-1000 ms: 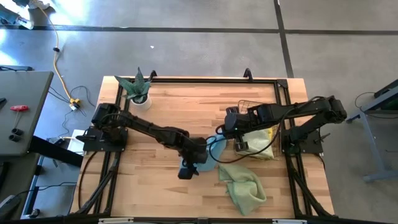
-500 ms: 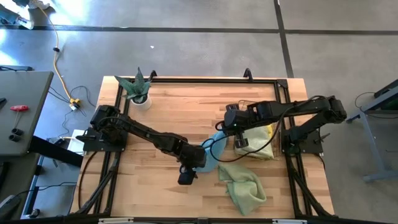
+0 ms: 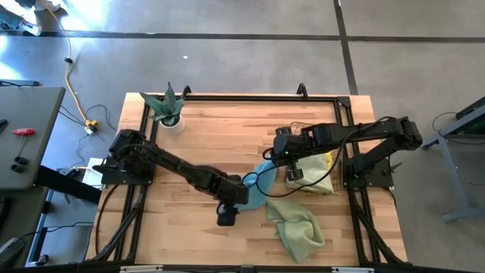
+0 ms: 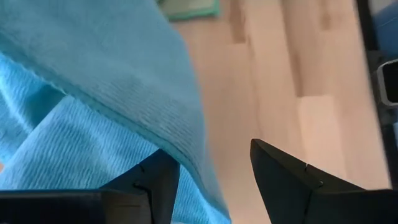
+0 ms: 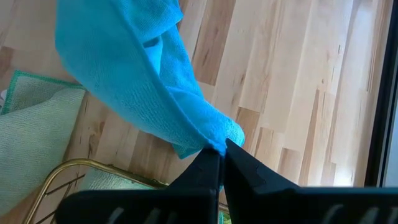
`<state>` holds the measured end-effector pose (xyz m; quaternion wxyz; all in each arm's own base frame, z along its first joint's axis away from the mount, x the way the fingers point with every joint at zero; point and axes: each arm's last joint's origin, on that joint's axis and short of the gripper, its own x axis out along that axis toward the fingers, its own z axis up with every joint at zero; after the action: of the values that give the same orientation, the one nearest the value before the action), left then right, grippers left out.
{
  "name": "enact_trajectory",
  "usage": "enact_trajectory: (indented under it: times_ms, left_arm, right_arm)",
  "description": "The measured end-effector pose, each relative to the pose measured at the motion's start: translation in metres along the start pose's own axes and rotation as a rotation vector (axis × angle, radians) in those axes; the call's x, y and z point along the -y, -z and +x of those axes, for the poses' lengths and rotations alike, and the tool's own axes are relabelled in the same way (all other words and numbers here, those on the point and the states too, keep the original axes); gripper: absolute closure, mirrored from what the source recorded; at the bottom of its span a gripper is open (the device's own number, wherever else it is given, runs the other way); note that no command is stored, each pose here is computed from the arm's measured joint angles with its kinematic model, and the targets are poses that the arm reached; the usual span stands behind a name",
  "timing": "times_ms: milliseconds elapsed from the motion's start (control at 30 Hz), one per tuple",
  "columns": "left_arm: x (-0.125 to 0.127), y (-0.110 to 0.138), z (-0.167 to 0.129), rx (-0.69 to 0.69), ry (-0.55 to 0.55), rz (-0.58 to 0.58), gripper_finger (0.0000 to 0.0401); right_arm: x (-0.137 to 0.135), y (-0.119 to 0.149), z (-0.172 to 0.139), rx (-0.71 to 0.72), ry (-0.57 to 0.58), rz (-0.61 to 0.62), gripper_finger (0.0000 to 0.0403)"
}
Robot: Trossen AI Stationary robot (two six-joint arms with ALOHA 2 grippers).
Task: Fold microfiber towels
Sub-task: Fold the blue microfiber cloth
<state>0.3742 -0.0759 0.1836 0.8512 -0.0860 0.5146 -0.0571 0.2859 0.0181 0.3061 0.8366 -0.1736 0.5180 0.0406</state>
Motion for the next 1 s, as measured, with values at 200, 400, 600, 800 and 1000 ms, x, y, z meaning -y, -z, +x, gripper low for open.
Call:
enact_trajectory:
  times_ms: [200,400,600,800,1000]
  left_arm:
    - [0.004,0.003,0.001,0.008,-0.091,-0.021,0.0217]
    - [0.008,0.006,0.001,0.015,-0.159,-0.037,0.0217]
    - [0.015,0.015,0.015,-0.046,-0.158,-0.050,0.0217]
    - [0.021,0.022,0.031,-0.083,-0.153,-0.116,0.0217]
    - [0.029,0.029,0.032,-0.098,-0.193,-0.157,0.0225]
  right_arm:
    - [0.000,0.000,0.000,0.001,0.000,0.000,0.0403]
    - [0.000,0.000,0.000,0.001,0.000,0.003,0.0403]
    - [0.000,0.000,0.000,0.003,0.001,0.004,0.0403]
    - [0.000,-0.001,0.000,0.009,0.002,0.004,0.0403]
    - [0.000,-0.001,0.000,0.010,0.003,0.003,0.0403]
